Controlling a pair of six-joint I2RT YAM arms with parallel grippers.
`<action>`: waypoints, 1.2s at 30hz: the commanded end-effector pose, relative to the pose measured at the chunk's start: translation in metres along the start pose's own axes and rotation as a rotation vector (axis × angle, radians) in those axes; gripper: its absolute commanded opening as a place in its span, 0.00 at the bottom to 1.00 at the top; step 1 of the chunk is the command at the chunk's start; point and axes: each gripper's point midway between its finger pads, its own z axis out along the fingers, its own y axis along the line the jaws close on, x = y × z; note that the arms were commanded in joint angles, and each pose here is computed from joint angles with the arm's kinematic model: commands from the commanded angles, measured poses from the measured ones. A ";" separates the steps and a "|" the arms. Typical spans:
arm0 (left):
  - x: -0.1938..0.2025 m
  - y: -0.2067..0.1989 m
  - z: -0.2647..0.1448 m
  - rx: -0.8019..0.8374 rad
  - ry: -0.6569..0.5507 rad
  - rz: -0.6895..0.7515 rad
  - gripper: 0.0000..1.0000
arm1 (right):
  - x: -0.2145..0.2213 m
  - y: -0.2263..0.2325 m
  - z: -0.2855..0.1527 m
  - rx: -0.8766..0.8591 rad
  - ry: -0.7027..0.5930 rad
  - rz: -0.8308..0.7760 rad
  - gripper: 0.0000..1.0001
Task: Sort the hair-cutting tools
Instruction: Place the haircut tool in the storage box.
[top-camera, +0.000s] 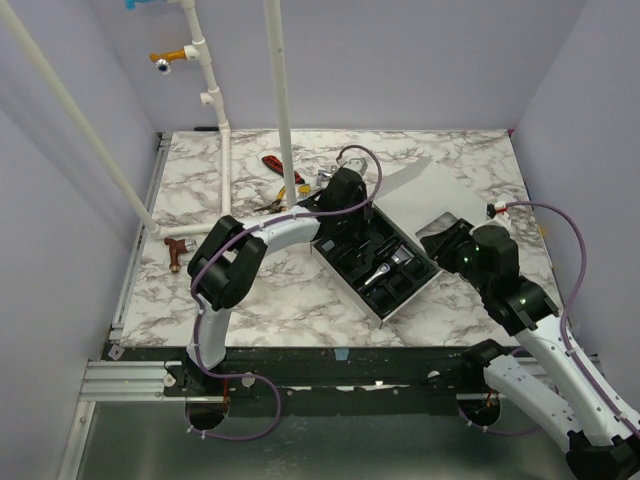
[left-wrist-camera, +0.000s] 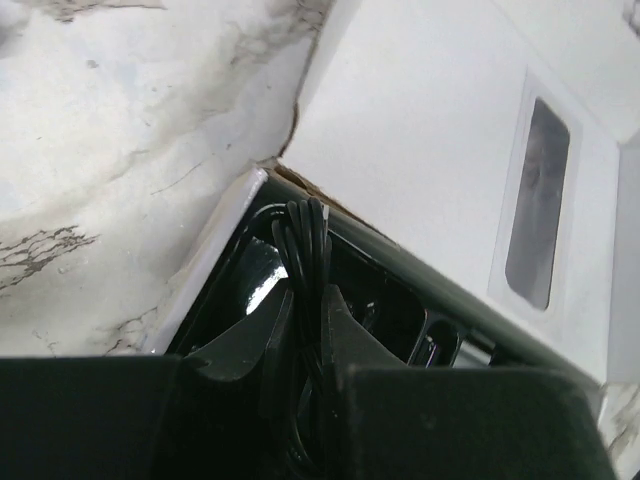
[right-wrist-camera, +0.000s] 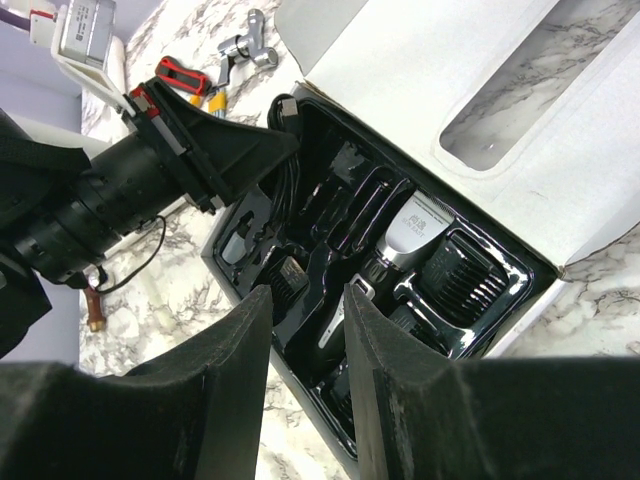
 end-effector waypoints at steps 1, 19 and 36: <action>-0.008 0.012 0.013 -0.093 -0.124 -0.242 0.00 | 0.009 -0.008 -0.001 0.021 0.025 0.007 0.38; 0.012 -0.007 -0.019 -0.157 -0.159 -0.162 0.97 | 0.015 -0.005 0.002 -0.001 0.042 0.016 0.39; 0.017 0.096 -0.091 -0.302 -0.152 -0.123 0.98 | 0.009 -0.078 0.019 0.421 -0.058 0.093 0.82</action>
